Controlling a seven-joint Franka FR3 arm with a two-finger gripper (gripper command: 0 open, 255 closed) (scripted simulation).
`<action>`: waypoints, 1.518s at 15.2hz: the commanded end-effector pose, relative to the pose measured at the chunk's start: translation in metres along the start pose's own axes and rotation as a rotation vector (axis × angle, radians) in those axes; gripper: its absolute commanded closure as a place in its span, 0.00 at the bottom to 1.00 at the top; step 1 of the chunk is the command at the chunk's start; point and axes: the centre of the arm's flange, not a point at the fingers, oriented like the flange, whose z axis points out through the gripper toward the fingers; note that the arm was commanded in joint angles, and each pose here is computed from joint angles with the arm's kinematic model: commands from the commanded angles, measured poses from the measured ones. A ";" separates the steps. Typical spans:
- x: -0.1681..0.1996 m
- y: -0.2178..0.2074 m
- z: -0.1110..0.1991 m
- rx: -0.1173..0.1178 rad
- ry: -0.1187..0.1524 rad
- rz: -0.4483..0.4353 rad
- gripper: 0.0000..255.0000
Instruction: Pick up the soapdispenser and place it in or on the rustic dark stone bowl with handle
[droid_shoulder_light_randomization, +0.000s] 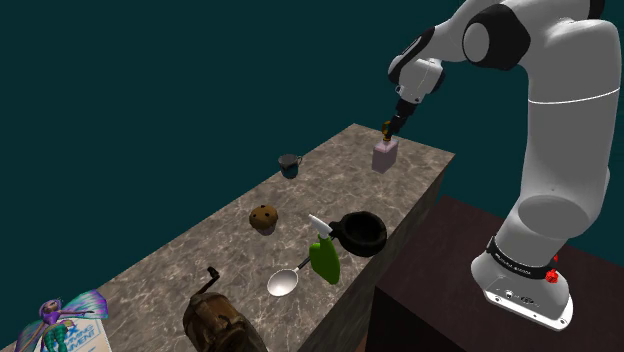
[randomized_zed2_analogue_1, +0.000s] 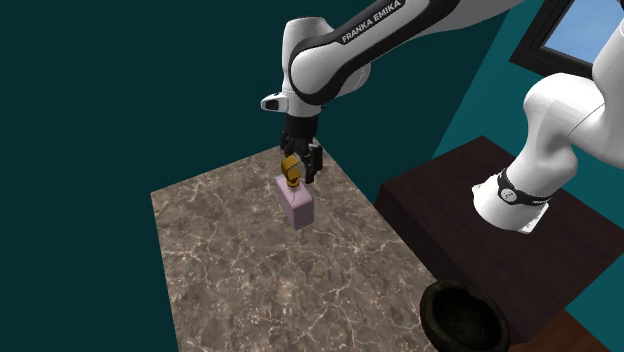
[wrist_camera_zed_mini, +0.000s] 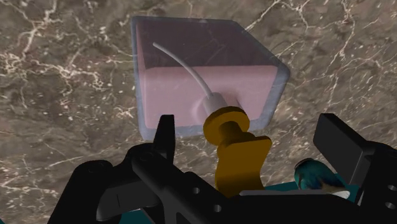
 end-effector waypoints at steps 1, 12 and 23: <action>0.000 0.000 0.000 0.000 0.000 0.000 1.00; 0.003 -0.003 -0.010 0.000 0.000 0.000 1.00; 0.016 -0.017 -0.065 0.000 0.000 0.000 1.00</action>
